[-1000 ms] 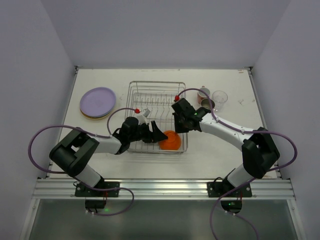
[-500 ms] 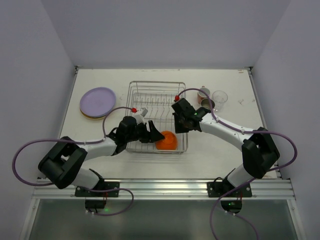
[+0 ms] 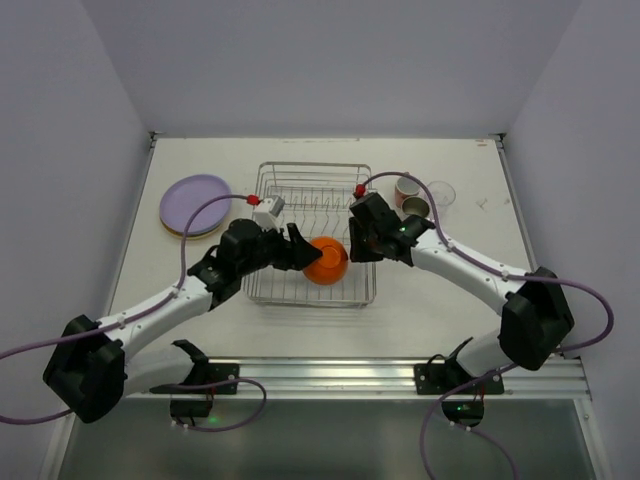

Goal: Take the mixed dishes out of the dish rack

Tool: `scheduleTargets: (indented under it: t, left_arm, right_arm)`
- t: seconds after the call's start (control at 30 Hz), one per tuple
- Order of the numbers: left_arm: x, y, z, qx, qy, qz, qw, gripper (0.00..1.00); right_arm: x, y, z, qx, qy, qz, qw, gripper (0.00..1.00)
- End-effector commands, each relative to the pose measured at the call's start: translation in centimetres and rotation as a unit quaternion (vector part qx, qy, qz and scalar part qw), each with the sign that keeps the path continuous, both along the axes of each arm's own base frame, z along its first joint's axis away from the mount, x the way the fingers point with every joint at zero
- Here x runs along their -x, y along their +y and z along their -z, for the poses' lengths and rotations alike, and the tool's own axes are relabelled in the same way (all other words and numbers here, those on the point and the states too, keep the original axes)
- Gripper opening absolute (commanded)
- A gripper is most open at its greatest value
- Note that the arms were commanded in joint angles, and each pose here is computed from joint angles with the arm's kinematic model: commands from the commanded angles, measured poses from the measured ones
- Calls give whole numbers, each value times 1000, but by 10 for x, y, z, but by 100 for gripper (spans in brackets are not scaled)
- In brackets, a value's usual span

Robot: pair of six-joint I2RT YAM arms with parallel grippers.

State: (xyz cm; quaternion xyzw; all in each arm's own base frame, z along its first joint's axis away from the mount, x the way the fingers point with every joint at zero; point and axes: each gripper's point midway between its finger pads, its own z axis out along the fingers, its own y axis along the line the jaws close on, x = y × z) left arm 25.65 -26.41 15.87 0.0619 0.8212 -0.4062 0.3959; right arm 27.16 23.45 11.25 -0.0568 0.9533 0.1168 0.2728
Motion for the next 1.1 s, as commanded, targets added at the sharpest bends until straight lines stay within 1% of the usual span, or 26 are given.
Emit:
scheduleTargets:
  t: [0.0,0.03,0.07,0.13,0.2,0.23,0.3,0.33,0.43,0.47,0.53,0.67,0.83,0.87,0.93,0.97,1.03,1.07]
  left_arm:
    - [-12,8,-33,-16,-48,-20,999,54]
    - [-11,12,-32,-24,-46,-24,998,54]
    - [-13,16,-38,-29,-57,-33,997,54]
    - [-13,21,-39,-40,-57,-41,997,54]
    - [-16,27,-49,-43,-75,-56,995,54]
    - [-12,33,-41,-62,-63,-57,994,54]
    - [-14,39,-49,-68,-73,-72,992,54]
    - [-13,43,-47,-82,-71,-74,991,54]
    - [-16,56,-55,-107,-80,-97,986,55]
    - [-19,61,-64,-110,-90,-109,984,55]
    - [-18,68,-65,-129,-91,-116,981,55]
    - [-19,81,-87,-142,-112,-138,974,56]
    - [-17,101,-101,-178,-116,-163,963,58]
    - [-19,106,-108,-183,-121,-176,960,58]
    - [-17,116,-108,-206,-115,-186,954,58]
    - [-19,124,-115,-214,-121,-205,948,58]
    - [-18,135,-119,-236,-117,-221,939,58]
    - [-19,144,-121,-250,-118,-237,931,58]
  right_arm:
    - [-9,1,-37,-33,-60,15,998,35]
    - [-9,-2,-45,-38,-70,19,997,39]
    - [-11,-6,-48,-32,-80,26,996,48]
    - [-11,-12,-55,-30,-94,32,995,60]
    - [-13,-19,-58,-23,-104,42,993,74]
    - [-12,-20,-61,-25,-109,42,993,76]
    - [-11,-22,-63,-24,-112,44,992,81]
    - [-11,-22,-63,-25,-113,44,992,81]
    - [-10,-21,-63,-27,-111,41,993,82]
    - [-10,-21,-62,-27,-110,40,993,82]
    - [-10,-20,-61,-26,-107,39,993,82]
    - [-10,-19,-60,-27,-106,38,993,82]
    - [-5,-9,-68,-62,-109,17,992,82]
    - [-3,-5,-70,-74,-108,8,991,82]
    - [-1,-1,-76,-89,-115,-1,989,82]
    - [0,0,-78,-95,-115,-4,989,82]
    - [1,1,-79,-98,-116,-7,988,82]
    - [1,1,-79,-98,-116,-7,988,82]
